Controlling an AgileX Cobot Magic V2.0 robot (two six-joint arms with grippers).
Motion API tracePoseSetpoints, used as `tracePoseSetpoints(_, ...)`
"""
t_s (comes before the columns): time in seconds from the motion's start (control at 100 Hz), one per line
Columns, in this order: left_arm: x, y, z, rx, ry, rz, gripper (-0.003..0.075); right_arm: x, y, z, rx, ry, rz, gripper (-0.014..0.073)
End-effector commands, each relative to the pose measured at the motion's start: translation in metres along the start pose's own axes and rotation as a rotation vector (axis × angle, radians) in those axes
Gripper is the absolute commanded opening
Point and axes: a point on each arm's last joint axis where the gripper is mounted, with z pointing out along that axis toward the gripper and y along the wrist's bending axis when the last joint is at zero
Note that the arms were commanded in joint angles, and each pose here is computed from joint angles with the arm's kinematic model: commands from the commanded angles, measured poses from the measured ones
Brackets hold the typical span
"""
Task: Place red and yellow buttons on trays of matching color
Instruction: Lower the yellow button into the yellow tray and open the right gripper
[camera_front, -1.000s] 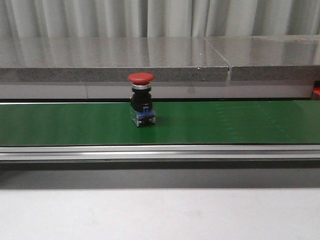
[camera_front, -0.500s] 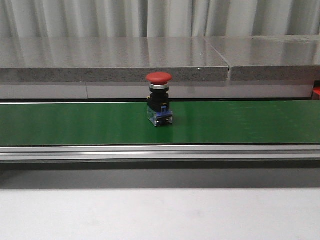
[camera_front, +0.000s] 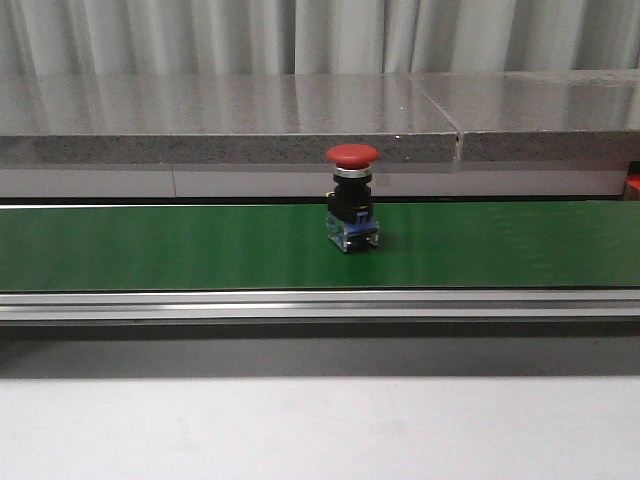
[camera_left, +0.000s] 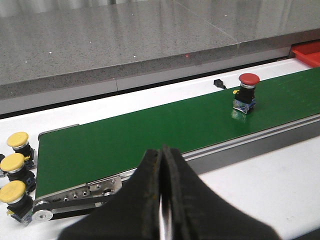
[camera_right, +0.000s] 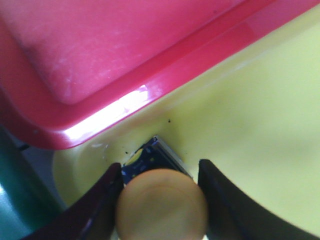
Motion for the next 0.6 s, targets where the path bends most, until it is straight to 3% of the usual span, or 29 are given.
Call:
tracePoseSetpoints(0.0,-0.012,0.001,-0.001,0.007,-0.078,-0.012,-0.0021,-0.01,-0.002,-0.016,-0.007,-0.087,0.009,0.0256)
tracePoseSetpoints(0.21,-0.012,0.001,-0.001,0.007,-0.078,-0.012,-0.0021,-0.011,-0.001,-0.016,-0.012,-0.096,0.012,0.0637)
tracePoseSetpoints(0.37,-0.012,0.001,-0.001,0.007,-0.078,-0.012,-0.0021,-0.012,-0.001,-0.024,-0.021,-0.131,0.017,0.0648)
tracePoseSetpoints(0.59,-0.012,0.001,-0.001,0.007,-0.078,-0.012,-0.0021,-0.011,-0.001,-0.064,-0.036,-0.236,0.018,0.0648)
